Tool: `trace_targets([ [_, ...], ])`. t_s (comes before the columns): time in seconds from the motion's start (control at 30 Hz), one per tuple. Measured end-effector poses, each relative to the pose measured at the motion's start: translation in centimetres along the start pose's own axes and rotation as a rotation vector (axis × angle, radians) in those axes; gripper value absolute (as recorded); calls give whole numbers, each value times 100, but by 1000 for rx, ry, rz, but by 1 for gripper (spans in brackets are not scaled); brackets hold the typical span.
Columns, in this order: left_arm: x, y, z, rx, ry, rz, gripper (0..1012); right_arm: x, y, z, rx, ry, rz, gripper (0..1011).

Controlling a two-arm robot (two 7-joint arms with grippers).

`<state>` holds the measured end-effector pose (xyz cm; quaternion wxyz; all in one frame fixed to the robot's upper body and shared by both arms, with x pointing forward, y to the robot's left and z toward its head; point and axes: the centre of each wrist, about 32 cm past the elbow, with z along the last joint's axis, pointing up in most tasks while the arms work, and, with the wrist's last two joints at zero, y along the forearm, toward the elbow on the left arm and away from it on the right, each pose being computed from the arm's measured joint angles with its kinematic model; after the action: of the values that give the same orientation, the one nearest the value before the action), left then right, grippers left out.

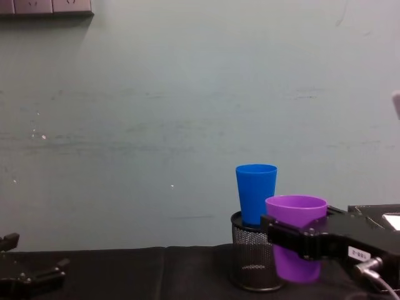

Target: Pick up one cup with a gripper and tap it against the other cup.

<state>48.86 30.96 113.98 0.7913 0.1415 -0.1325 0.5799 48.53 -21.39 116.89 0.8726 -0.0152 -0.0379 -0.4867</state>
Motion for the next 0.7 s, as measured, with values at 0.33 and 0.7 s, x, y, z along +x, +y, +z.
trace_targets([
  [0.33,0,0,0,0,0,0,1000,169,379,-7,-13,26,-23,724],
  [0.7,0,0,0,0,0,0,1000,249,736,18,-23,26,-43,724],
])
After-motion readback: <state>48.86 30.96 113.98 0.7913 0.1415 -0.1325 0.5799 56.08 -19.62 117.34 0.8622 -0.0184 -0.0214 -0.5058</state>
